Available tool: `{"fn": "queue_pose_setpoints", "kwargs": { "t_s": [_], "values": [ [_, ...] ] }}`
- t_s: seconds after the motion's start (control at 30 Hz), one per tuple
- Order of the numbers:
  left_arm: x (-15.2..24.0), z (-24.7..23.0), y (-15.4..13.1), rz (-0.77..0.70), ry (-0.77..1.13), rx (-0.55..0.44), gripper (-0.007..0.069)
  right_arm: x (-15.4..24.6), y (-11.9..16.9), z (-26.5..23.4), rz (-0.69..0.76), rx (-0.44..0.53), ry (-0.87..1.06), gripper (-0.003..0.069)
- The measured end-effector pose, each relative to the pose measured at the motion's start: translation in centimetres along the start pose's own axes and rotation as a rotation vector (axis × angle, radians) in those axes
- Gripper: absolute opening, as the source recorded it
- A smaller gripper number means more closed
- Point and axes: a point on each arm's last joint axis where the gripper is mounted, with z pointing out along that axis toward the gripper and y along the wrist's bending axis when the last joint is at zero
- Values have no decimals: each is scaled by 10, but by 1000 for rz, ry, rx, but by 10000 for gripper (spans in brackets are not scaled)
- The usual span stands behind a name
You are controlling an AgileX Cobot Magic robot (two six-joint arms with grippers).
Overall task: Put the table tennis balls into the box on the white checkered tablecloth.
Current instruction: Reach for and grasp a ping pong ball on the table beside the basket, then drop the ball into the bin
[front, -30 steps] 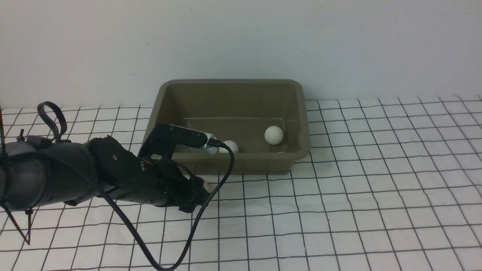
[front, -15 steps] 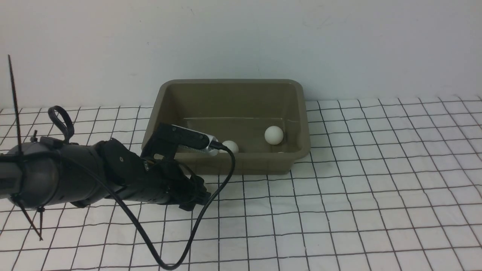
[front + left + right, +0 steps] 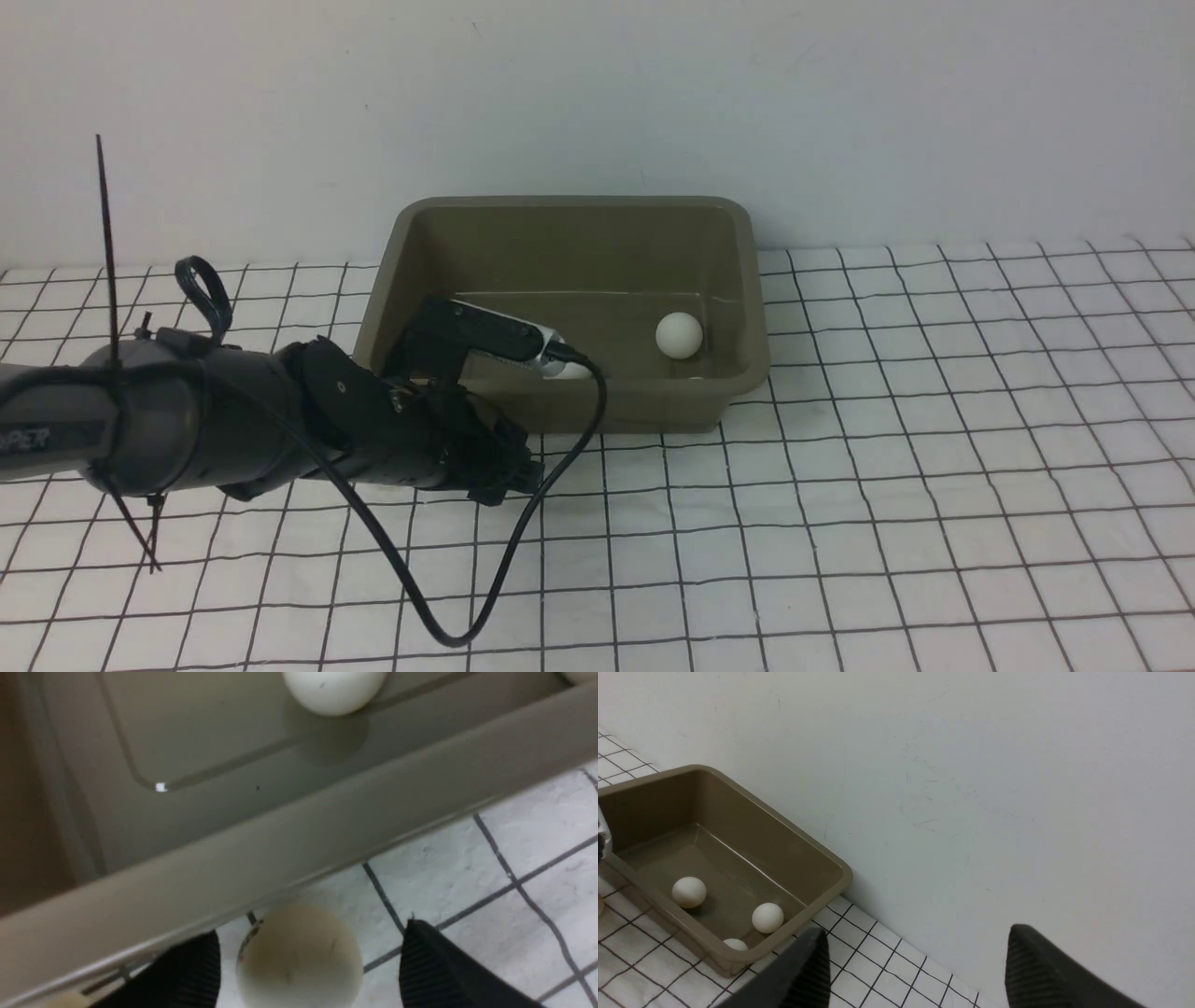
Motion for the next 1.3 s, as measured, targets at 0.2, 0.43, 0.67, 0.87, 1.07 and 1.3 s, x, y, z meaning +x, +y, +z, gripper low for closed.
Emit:
{"fn": "queue_pose_setpoints", "kwargs": {
  "t_s": [0.2, 0.43, 0.67, 0.87, 1.07, 1.3],
  "values": [
    [10, 14, 1, 0, 43, -7, 461, 0, 0, 0, 0, 0, 0, 462],
    [10, 14, 1, -5, 52, 1, 349, 0, 0, 0, 1, 0, 0, 462],
    [2, -13, -10, 2, 72, 102, 349, 0, 0, 0, 1, 0, 0, 462],
    [-15, -55, -20, 16, 6, 182, 349, 0, 0, 0, 1, 0, 0, 462],
    [-45, -74, -6, 141, -238, 20, 349, 0, 0, 0, 1, 0, 0, 462],
    [-68, -42, 13, 275, -236, -47, 349, 0, 0, 0, 1, 0, 0, 462]
  ]
}}
